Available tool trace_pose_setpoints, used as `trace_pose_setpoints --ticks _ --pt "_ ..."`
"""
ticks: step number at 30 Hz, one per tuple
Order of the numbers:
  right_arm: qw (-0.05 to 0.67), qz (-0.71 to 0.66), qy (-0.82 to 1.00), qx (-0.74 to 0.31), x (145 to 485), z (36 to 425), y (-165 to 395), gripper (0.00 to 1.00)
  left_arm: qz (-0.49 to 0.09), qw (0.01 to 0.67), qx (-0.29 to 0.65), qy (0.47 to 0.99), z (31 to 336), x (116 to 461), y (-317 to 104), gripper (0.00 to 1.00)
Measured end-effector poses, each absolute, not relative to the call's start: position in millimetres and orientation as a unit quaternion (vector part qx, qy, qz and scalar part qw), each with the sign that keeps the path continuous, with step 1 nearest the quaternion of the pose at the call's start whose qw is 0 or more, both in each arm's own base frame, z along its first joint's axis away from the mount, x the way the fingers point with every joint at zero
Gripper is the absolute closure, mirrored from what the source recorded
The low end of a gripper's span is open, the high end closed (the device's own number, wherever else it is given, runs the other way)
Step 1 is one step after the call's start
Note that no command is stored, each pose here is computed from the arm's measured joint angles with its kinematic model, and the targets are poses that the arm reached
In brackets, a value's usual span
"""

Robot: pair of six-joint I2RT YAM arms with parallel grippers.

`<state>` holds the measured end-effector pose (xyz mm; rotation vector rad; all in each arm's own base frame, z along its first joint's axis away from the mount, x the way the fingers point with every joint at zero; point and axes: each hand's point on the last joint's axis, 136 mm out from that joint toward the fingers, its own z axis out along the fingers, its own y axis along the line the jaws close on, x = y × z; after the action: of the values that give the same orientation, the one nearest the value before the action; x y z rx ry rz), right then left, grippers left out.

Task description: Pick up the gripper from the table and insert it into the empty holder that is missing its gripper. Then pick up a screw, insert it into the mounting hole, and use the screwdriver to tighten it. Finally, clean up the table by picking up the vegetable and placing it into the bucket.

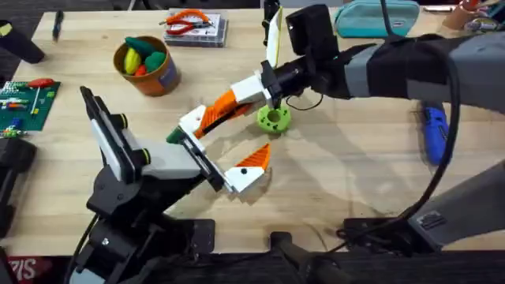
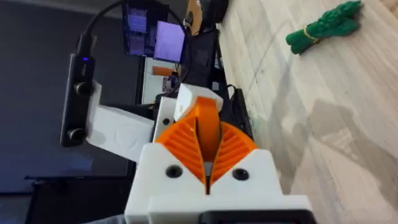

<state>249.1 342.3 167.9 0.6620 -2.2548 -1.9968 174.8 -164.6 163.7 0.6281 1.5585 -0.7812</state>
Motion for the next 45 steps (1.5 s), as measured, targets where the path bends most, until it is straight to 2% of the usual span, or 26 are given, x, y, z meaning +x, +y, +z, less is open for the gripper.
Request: trace_pose_setpoints --ticks 42,45 --pt "0.01 -0.637 -0.739 0.219 252 167 350 0.988 -0.33 0.604 0.261 0.677 163 178 -162 0.013" --pt "0.011 -0.638 -0.738 0.219 252 168 350 0.94 -0.33 0.604 0.261 0.677 163 178 -162 0.013"
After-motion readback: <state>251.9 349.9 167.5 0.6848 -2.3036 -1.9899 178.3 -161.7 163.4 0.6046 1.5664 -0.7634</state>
